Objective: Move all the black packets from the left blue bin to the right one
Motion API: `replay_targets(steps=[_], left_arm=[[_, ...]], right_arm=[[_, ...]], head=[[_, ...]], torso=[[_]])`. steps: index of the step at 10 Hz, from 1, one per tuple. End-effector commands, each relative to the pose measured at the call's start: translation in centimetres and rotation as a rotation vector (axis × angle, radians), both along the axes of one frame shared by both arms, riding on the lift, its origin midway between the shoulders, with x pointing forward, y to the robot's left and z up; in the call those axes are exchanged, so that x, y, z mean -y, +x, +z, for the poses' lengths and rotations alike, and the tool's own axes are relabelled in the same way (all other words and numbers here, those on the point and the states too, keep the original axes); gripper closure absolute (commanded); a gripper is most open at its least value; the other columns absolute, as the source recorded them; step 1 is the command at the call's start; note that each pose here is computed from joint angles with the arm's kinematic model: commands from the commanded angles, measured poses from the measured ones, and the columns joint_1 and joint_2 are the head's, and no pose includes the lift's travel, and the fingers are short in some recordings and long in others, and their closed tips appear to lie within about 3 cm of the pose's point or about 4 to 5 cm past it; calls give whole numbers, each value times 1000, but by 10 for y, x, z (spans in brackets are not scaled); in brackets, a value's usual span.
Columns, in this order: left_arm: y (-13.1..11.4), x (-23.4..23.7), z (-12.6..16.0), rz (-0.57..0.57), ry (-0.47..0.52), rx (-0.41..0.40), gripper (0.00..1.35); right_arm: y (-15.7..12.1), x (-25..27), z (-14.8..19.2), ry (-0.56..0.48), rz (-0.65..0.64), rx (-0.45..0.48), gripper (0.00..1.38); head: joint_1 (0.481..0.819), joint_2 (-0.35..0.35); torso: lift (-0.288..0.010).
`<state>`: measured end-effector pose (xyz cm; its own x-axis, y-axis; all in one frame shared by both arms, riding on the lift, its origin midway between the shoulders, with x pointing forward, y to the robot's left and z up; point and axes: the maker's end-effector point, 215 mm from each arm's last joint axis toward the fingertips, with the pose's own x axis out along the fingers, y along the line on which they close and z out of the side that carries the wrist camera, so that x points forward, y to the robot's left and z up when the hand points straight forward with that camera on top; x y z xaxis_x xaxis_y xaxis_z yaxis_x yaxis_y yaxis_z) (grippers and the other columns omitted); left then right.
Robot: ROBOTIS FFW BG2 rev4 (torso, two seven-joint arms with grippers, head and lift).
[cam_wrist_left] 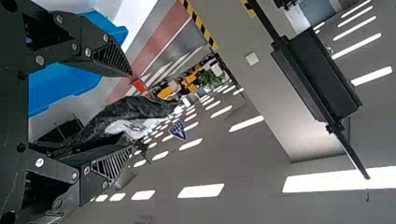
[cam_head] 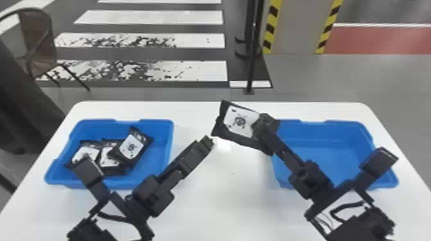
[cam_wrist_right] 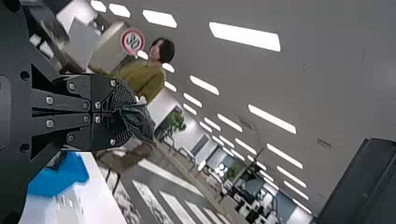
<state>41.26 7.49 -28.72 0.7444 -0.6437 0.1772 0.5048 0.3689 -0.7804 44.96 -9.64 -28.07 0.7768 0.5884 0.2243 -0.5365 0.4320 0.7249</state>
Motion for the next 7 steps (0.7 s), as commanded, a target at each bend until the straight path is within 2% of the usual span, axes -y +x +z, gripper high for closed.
replay_targets(steps=[1, 3, 5, 6, 7], left_arm=[[6, -27, -8, 59, 35, -3, 160], [10, -64, -22, 127, 83, -31, 162], [13, -94, -35, 177, 145, -57, 162], [16, -109, -40, 207, 176, -66, 162], [20, -126, -42, 240, 222, -63, 162]], right_arm=[[36, 64, -38, -195, -126, -16, 1274], [74, 146, -69, -540, -280, -25, 1274], [98, 181, -103, -624, -342, -104, 1266], [106, 197, -122, -675, -365, -143, 1128], [106, 220, -122, -773, -427, -152, 670]], head=[[695, -17], [695, -78], [695, -123], [695, -124], [695, -126]], torso=[[-140], [-140], [-140], [-140], [-140]])
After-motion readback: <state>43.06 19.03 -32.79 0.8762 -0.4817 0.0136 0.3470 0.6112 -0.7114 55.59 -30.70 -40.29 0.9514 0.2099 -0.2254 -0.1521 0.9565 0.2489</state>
